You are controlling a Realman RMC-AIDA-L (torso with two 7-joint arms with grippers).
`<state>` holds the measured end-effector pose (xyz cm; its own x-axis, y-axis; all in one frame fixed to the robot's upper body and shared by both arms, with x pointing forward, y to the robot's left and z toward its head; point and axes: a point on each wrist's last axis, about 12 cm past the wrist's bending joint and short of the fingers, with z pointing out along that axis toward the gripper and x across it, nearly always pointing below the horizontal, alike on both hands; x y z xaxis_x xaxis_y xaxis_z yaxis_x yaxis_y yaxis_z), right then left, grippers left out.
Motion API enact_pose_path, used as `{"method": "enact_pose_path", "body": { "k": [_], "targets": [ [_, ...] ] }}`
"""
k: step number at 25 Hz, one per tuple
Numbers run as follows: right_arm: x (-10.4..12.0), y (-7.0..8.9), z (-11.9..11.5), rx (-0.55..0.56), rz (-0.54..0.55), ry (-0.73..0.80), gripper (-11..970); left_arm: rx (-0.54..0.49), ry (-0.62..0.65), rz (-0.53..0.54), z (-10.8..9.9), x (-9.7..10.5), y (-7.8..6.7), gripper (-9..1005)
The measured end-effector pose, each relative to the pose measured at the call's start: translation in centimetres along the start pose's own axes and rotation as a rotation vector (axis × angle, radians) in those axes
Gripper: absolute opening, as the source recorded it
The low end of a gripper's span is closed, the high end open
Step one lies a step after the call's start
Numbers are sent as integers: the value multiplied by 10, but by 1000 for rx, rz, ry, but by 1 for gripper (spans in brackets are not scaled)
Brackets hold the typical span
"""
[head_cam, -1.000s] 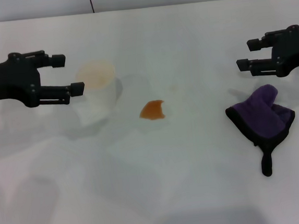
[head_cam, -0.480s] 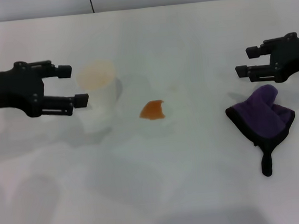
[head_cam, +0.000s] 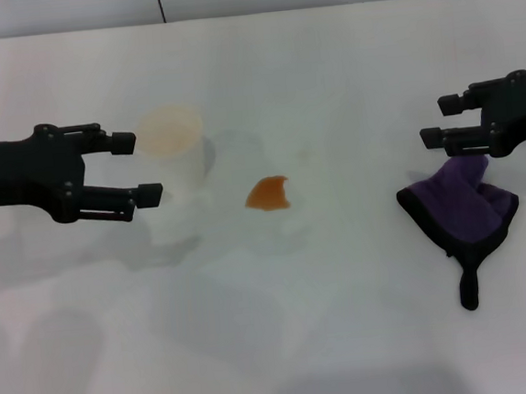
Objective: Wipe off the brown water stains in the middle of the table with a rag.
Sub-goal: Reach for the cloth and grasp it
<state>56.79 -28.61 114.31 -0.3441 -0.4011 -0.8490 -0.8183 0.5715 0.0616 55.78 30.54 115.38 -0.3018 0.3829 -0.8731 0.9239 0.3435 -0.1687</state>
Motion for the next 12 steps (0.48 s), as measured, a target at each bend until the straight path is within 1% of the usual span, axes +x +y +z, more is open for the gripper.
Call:
{"method": "enact_pose_path", "body": {
  "k": [4,5,12],
  "targets": [
    [1,0,1,-1,0,6,559,-5,-14,4,0,1,0,875],
    [5,0,2,-1,12,27,559,-4,-16,4,0,1,0,875],
    [12,1,2,-12,44,74,559,5,-20,-5,2,1,-1,875]
  ]
}}
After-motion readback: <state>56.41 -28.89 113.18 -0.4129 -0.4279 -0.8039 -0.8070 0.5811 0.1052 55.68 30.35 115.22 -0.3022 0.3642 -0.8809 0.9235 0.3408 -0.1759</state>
